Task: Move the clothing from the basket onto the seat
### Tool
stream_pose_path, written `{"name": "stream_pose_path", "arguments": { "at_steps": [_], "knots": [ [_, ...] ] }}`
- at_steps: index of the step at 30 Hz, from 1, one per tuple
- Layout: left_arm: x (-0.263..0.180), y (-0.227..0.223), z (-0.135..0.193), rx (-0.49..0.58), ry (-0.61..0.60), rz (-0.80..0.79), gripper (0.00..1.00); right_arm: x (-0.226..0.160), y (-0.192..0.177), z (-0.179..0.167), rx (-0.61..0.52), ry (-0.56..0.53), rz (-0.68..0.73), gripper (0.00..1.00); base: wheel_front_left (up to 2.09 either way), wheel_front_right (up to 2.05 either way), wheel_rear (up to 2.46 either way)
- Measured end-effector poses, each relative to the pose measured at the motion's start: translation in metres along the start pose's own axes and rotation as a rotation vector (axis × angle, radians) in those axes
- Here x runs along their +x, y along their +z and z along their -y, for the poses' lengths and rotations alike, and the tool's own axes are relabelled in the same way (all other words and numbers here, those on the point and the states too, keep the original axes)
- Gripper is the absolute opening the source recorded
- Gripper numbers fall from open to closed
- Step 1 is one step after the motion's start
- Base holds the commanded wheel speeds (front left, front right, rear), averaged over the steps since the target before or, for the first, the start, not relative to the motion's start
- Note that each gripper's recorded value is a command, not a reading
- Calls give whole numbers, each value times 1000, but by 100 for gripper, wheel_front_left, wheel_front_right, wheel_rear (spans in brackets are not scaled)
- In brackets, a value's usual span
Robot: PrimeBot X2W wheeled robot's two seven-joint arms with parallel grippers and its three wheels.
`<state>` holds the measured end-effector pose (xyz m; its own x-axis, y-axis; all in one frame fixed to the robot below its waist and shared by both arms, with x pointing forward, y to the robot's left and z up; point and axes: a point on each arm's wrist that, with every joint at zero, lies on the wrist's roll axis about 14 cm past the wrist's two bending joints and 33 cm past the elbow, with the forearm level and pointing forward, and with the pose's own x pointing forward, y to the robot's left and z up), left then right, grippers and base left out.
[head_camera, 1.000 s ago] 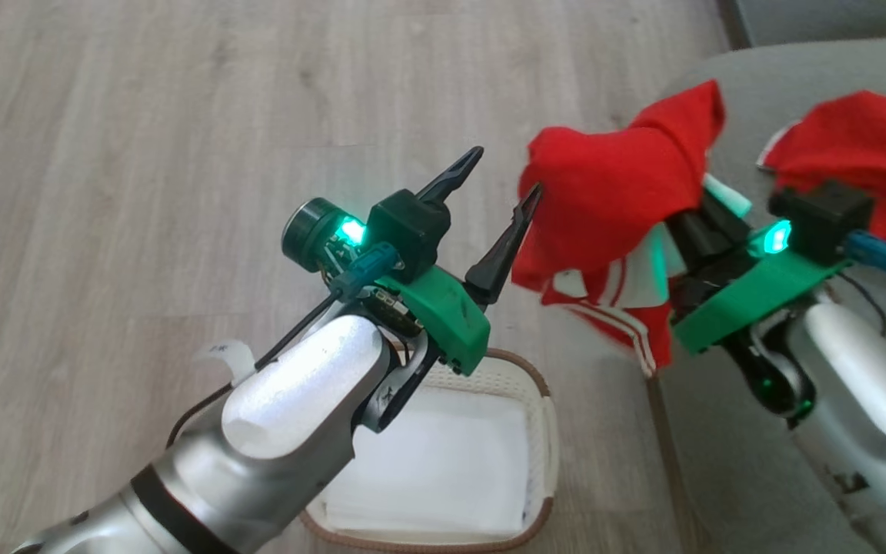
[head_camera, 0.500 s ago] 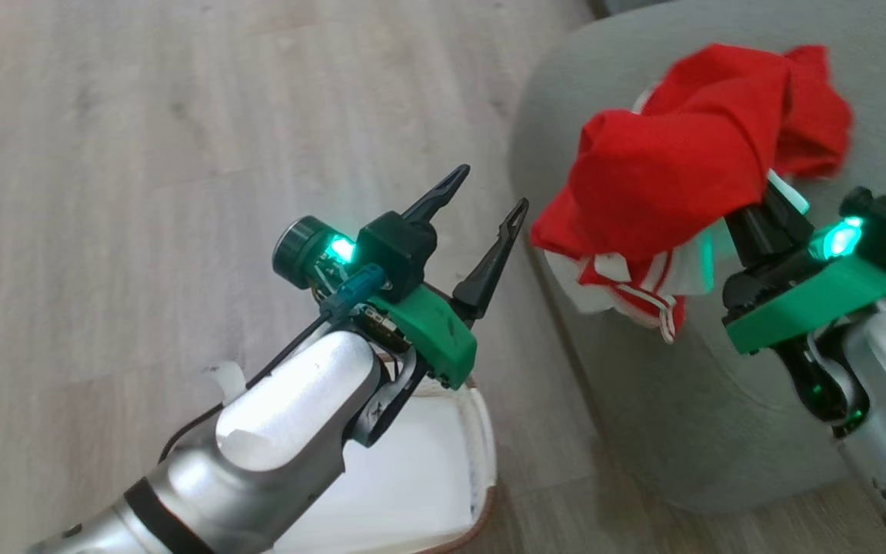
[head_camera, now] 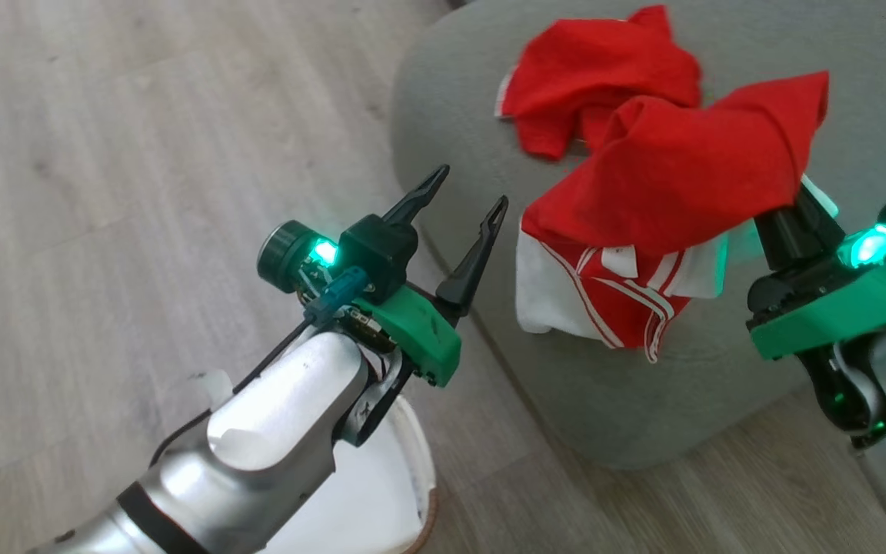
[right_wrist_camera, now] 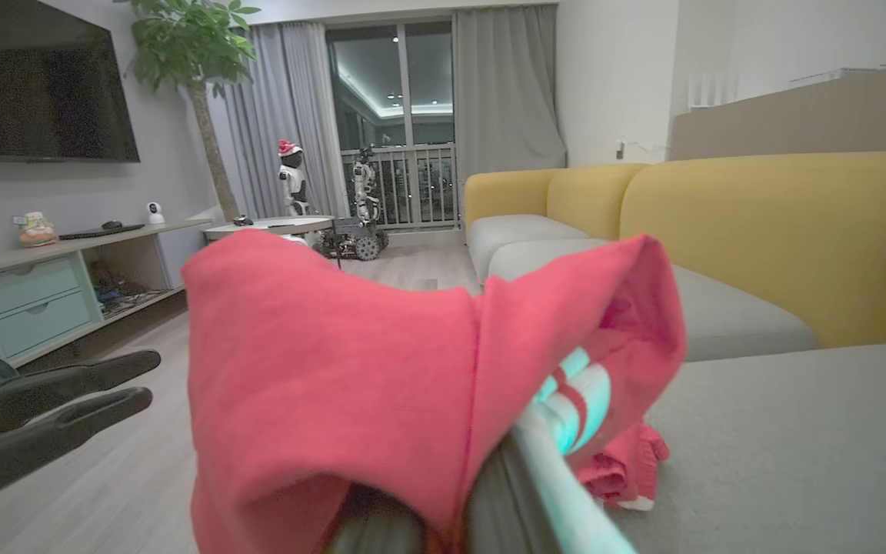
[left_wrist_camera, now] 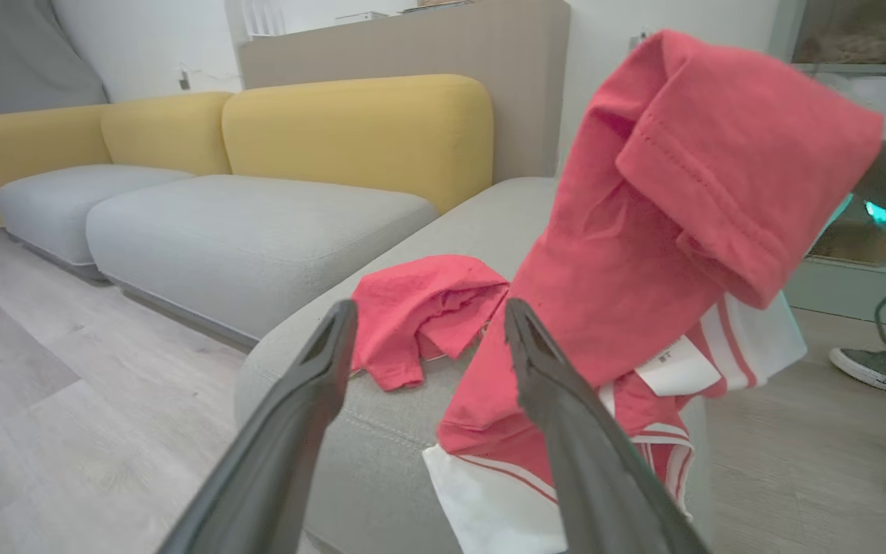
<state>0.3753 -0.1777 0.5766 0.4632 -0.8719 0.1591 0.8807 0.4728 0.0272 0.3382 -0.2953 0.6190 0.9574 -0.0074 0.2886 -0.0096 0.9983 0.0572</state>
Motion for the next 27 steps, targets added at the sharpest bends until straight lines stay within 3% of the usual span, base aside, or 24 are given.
{"name": "stream_pose_path", "arguments": {
  "at_steps": [11,21,27],
  "knots": [
    [15,-10,53,-73,-202,-6,100,-40,24,38,-46,-140,33,0,0,0,0],
    [18,-22,53,-95,-207,-27,100,-45,29,51,-68,-176,37,0,0,0,0],
    [24,-27,47,-103,-205,-25,100,-26,39,58,-67,-175,59,0,0,0,0]
  ]
}}
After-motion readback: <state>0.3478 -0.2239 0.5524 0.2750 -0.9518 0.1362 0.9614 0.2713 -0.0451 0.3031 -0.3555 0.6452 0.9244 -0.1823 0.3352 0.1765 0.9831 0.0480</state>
